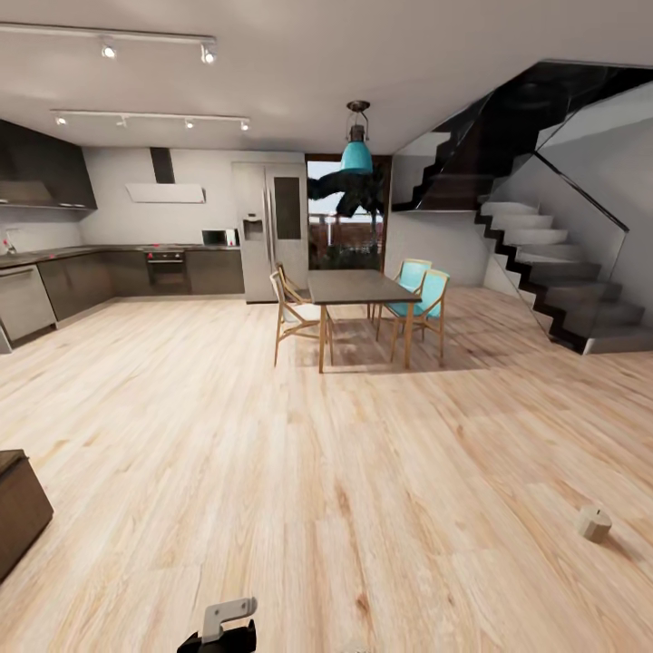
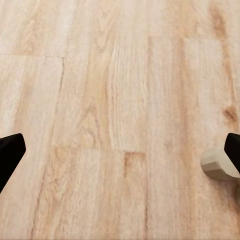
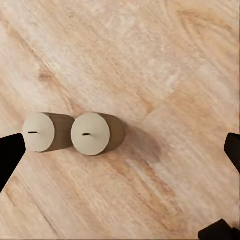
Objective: Place each of the two pumpkins and all three candles from the living room inside a cabinet in the living room (use any cabinet), then make sure every cabinet is closed, and position the cauldron so it is next to a table in the living room.
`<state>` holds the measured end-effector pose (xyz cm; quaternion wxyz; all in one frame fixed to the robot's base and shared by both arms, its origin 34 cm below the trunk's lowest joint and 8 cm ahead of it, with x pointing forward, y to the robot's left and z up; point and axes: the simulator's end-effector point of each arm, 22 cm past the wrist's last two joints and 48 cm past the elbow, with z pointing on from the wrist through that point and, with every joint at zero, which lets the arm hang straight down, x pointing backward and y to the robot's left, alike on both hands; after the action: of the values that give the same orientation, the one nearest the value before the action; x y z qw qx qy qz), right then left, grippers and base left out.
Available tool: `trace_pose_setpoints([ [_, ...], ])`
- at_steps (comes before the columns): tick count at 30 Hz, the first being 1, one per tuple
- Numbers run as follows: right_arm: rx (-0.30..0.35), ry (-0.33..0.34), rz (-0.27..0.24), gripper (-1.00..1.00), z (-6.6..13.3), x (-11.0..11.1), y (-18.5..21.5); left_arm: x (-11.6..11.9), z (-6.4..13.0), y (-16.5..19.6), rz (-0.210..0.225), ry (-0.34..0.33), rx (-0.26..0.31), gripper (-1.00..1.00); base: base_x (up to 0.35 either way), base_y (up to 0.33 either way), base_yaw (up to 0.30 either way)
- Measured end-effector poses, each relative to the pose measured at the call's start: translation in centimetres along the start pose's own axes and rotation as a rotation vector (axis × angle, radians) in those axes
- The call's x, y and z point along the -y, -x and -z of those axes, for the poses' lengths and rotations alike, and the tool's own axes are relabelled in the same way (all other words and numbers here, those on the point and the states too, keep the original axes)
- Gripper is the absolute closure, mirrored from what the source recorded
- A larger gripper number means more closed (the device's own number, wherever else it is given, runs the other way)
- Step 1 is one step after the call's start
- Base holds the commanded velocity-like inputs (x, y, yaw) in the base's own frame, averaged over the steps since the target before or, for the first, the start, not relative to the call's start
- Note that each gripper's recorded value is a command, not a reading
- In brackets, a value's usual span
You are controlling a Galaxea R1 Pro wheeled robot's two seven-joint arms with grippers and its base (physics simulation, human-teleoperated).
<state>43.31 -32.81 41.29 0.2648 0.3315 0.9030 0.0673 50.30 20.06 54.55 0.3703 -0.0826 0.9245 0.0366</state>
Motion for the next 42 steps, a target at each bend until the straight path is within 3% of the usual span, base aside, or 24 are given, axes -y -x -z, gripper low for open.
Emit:
trace_pose_setpoints([
  [3, 0.017, -0.07, 0.088, -1.0, -1.0, -2.0, 1.1, 0.0, -0.4, -0.5, 0.0, 0.001, 0.0, -1.0, 0.0, 0.0, 0.0],
  [5, 0.032, -0.087, 0.105, -1.0, -1.5, -3.4, 2.0, 0.0, -0.6, -0.8, 0.0, 0.001, 0.0, -1.0, 0.0, 0.0, 0.0],
  [8, 0.062, -0.117, 0.123, -1.0, -2.2, -7.2, 4.7, 0.0, -1.0, -1.3, -0.001, 0.0, 0.0, -1.0, 0.0, 0.0, 0.0],
  [14, 0.013, -0.11, 0.161, -1.0, -3.2, -9.9, 3.9, 0.2, -1.6, -2.0, -0.002, -0.004, 0.007, -1.0, 0.0, 0.0, 0.0],
  [16, 0.005, -0.098, 0.218, -1.0, -3.5, -10.9, 3.2, 0.2, -1.9, -2.2, -0.002, -0.005, 0.009, -1.0, 0.0, 0.0, 0.0],
  [21, -0.017, -0.097, 0.275, -1.0, -4.3, -10.7, 1.5, 0.2, -2.3, -2.8, -0.002, -0.004, 0.012, -1.0, 0.0, 0.0, 0.0],
  [34, 0.006, -0.097, 0.294, -1.0, -4.9, -10.3, 1.2, 0.5, -2.1, -0.8, 0.003, -0.019, 0.025, -1.0, 0.0, 0.0, 0.0],
  [37, 0.003, -0.098, 0.296, -1.0, -5.4, -10.0, 0.7, 0.7, -1.9, 2.5, 0.01, -0.026, 0.059, -1.0, 0.0, 0.0, 0.0],
  [39, -0.005, -0.104, 0.302, -1.0, -5.5, -9.7, 0.3, -1.0, -1.7, 6.3, 0.045, 0.0, 0.082, -1.0, 0.0, 0.0, 0.0],
  [42, -0.01, -0.103, 0.322, -1.0, -5.5, -9.7, 0.0, -2.7, -1.4, 8.4, 0.083, 0.024, 0.094, -1.0, 0.0, 0.0, 0.0],
])
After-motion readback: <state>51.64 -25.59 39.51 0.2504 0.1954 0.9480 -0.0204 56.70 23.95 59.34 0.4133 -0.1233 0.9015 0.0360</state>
